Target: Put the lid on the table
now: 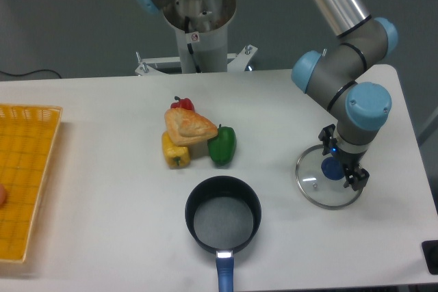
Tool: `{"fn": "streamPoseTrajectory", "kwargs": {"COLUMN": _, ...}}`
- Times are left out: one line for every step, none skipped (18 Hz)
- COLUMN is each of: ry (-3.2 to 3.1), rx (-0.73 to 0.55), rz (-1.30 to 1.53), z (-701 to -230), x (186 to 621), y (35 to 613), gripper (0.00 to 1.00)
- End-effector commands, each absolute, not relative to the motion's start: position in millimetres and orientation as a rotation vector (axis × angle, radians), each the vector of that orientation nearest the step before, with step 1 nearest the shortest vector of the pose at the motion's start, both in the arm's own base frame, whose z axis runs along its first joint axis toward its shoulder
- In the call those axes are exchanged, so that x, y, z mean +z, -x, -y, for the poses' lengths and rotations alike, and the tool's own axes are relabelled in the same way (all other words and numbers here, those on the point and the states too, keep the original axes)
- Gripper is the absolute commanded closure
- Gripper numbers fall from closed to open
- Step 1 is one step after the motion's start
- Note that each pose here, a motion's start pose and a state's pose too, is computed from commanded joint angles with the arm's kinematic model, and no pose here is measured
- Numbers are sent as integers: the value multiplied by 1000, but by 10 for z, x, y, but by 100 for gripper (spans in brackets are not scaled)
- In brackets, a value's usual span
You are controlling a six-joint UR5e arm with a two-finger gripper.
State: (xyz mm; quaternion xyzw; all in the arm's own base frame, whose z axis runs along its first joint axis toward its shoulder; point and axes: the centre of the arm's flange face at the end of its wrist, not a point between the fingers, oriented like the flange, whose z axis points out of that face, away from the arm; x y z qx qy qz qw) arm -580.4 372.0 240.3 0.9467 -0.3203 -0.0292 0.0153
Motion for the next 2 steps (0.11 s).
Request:
{"fn": "streamPoseTrajectory", "kwargs": {"ry": -2946, "rx": -93, "rz": 997, "z": -3720, "x": 2413, "y": 5803, "gripper": 0}}
{"fn": "streamPoseTrajectory", "kwargs": {"ry": -2946, "rx": -93, "rz": 997, "z": -3720, "x": 2413, "y": 5803, "gripper": 0}}
